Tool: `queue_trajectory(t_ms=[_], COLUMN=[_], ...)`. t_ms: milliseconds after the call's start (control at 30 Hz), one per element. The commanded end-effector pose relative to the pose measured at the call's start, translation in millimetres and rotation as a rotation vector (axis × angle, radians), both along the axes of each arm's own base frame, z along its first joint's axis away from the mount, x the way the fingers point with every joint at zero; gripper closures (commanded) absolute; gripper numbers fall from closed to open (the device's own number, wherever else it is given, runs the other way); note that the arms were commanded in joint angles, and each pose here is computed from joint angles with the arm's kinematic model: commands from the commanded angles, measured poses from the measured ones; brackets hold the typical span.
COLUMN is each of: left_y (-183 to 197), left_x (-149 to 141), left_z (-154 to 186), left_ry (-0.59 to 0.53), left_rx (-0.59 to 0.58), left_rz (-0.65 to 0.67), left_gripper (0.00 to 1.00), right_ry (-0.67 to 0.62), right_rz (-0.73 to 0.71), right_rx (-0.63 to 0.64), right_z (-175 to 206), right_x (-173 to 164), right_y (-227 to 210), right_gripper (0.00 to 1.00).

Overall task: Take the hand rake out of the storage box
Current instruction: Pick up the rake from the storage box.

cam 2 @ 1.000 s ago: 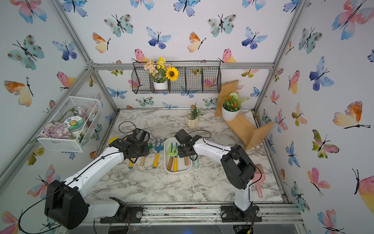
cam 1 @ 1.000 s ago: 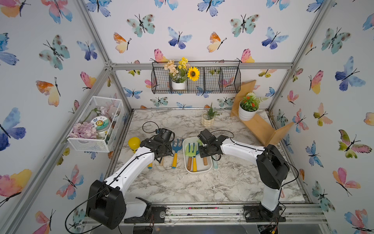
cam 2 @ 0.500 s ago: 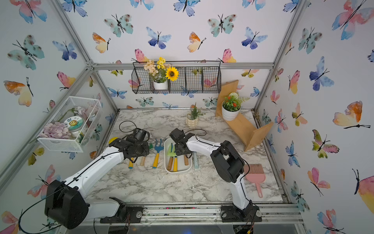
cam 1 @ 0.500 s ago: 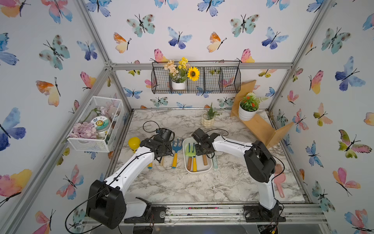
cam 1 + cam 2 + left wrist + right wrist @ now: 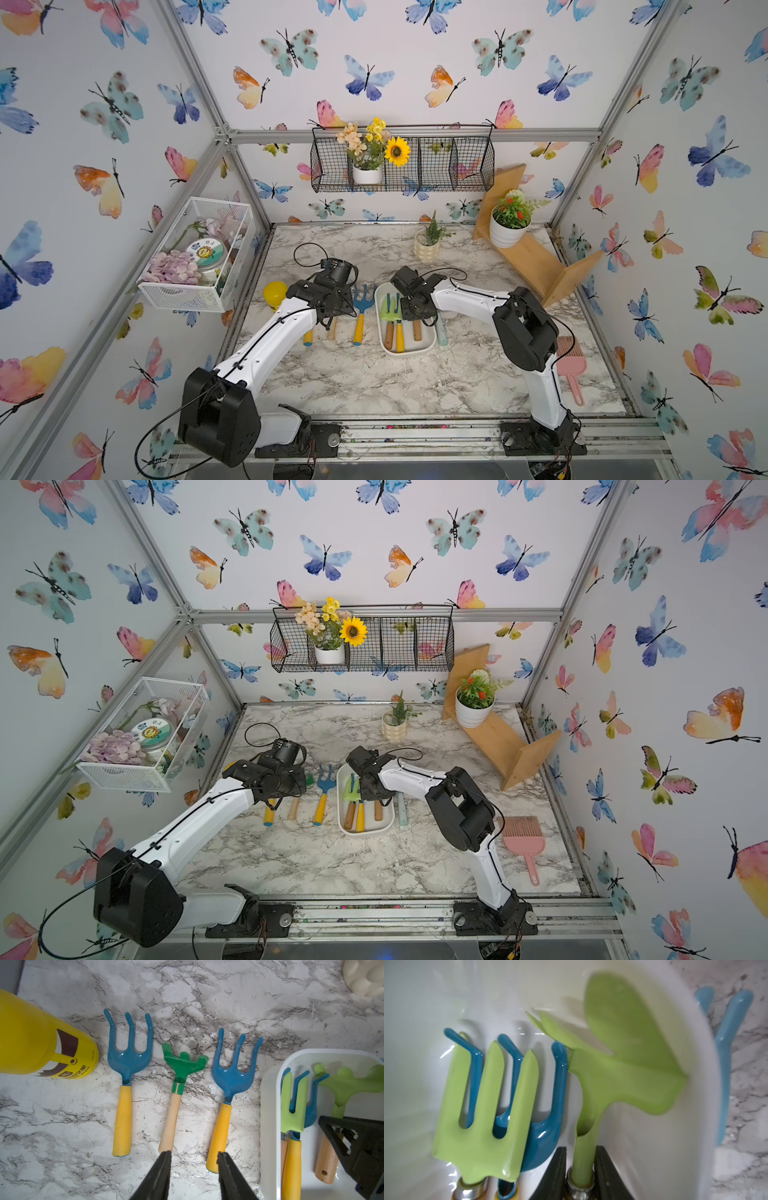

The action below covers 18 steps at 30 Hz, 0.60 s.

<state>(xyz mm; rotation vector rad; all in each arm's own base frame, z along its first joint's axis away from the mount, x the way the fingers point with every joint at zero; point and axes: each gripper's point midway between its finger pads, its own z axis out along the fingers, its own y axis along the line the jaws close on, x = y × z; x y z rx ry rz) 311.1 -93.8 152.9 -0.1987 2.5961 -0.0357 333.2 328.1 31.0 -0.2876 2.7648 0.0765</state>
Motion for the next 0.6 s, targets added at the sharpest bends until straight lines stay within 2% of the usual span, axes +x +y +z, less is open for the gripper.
queue_trajectory(t_ms=[0, 567], left_y=[-3, -1], left_x=[-1, 0], left_z=[3, 3], left_ry=[0.000, 0.004], left_rx=[-0.027, -0.026], left_rz=[-0.018, -0.006], left_gripper=[0.58, 0.58], right_ry=[-0.005, -0.085], right_rz=[-0.012, 0.049], right_rx=[-0.013, 0.142], right_z=[3, 68], right_x=[1, 0], right_y=[-1, 13], right_gripper=[0.74, 0.81])
